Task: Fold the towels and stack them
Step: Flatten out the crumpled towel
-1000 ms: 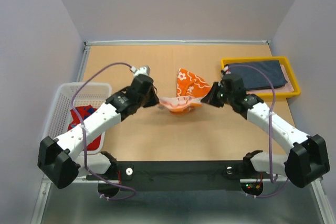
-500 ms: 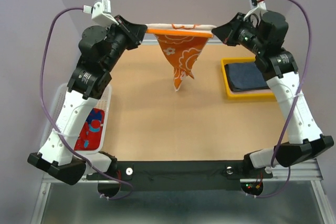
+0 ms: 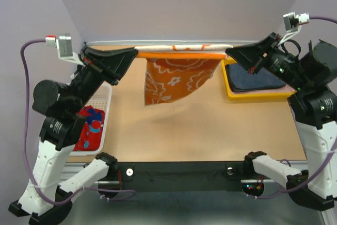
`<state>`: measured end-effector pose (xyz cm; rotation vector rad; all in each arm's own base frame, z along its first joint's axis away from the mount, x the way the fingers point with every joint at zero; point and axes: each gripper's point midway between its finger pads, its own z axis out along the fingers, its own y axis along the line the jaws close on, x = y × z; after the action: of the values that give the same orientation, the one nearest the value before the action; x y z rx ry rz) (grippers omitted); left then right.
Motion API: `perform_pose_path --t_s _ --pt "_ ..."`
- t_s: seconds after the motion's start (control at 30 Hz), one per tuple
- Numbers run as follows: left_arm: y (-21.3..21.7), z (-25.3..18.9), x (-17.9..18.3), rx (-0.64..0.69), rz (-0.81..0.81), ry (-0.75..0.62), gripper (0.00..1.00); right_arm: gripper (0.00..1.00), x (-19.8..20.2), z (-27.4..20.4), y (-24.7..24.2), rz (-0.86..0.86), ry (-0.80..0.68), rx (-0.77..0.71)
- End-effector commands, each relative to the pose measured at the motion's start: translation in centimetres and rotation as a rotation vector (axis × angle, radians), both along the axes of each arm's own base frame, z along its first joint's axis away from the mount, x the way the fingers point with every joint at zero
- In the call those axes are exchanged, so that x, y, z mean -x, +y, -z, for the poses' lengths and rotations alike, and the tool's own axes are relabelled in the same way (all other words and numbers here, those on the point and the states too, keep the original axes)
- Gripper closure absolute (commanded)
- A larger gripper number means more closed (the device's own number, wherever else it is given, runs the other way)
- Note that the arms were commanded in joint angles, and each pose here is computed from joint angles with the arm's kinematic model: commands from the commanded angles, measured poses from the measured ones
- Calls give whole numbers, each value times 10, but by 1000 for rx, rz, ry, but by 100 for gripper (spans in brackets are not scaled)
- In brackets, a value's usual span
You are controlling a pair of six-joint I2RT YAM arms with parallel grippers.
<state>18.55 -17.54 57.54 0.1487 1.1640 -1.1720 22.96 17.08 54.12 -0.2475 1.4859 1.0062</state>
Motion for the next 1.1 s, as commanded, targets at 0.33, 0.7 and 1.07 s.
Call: perform_pose_path --t_s 0.33,0.7,1.07 --pt "33 92 -38 59 -232 324 100 99 -25 85 -11 103 302 44" --pt "6 251 -216 -141 -549 596 100 99 -205 231 -11 325 484 234" --pt "-39 328 -326 -265 -474 684 100 100 -296 314 -2 248 582 280"
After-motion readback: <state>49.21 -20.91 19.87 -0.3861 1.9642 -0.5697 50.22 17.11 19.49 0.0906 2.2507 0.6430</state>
